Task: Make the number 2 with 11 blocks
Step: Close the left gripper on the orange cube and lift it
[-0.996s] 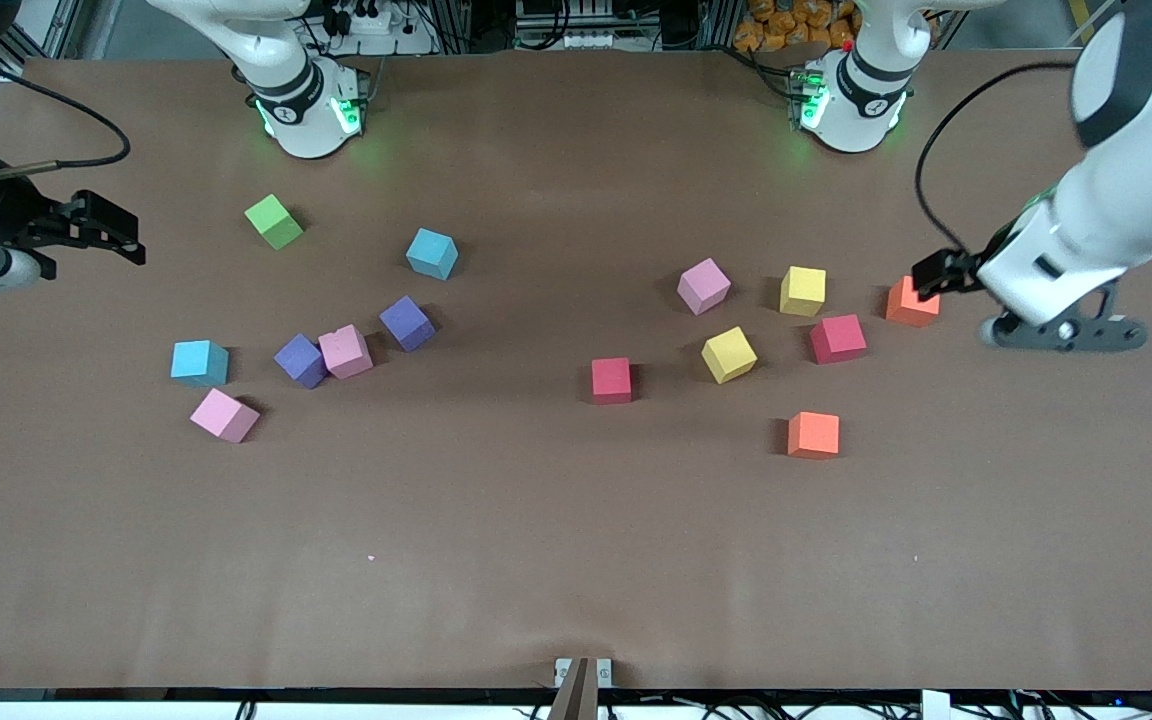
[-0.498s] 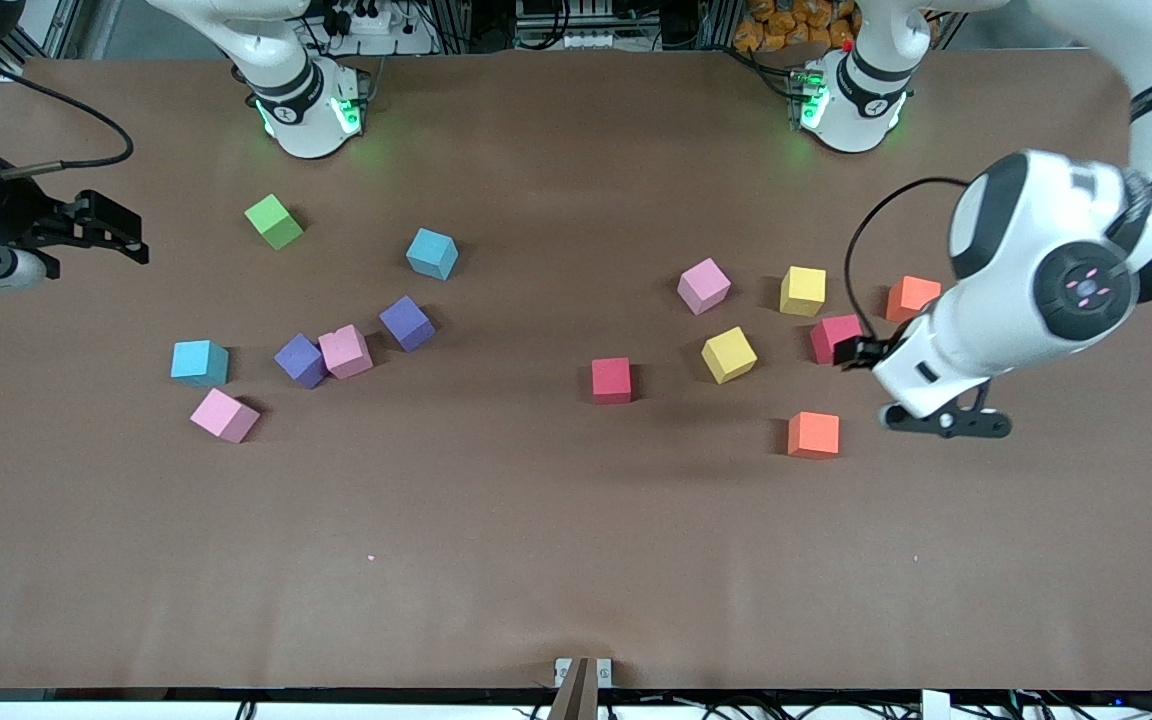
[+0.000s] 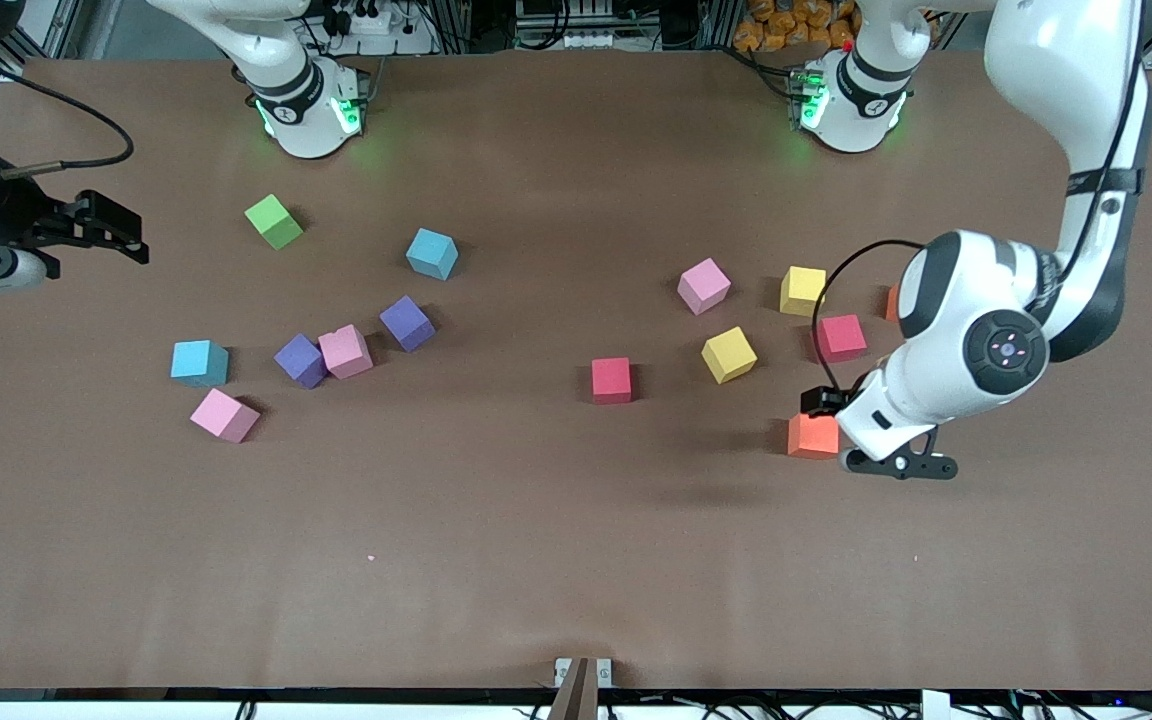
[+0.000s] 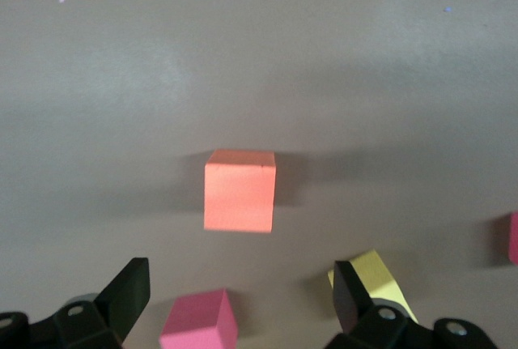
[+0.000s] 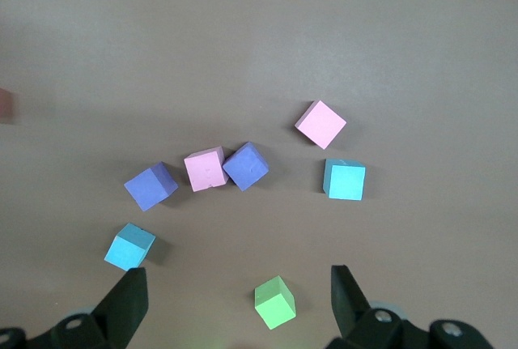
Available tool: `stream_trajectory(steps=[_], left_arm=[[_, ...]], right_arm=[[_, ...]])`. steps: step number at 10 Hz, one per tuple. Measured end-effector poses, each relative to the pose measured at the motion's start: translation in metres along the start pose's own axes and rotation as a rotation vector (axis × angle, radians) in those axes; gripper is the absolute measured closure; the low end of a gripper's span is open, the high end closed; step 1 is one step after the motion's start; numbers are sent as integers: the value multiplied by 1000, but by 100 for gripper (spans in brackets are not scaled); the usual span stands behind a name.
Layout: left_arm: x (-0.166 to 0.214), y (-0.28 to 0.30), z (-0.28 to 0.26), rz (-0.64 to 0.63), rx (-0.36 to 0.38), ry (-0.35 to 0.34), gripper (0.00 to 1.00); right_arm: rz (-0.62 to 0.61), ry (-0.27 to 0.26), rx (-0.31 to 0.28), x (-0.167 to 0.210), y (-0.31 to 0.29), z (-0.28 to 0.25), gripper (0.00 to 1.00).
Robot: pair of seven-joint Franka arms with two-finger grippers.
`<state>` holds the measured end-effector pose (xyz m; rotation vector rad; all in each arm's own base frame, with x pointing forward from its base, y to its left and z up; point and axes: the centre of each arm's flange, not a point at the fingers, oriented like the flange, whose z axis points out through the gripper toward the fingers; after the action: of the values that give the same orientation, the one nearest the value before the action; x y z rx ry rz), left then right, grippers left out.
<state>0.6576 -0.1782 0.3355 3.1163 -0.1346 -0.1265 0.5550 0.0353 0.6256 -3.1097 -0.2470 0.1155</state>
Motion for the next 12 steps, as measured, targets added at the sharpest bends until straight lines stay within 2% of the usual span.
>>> stream_trajectory(steps=[4, 12], left_arm=[[11, -4, 78, 17, 49, -28, 0], [12, 1, 123, 3, 65, -53, 0]], right_arm=[[0, 0, 0, 0, 0, 0, 0], [0, -1, 0, 0, 0, 0, 0]])
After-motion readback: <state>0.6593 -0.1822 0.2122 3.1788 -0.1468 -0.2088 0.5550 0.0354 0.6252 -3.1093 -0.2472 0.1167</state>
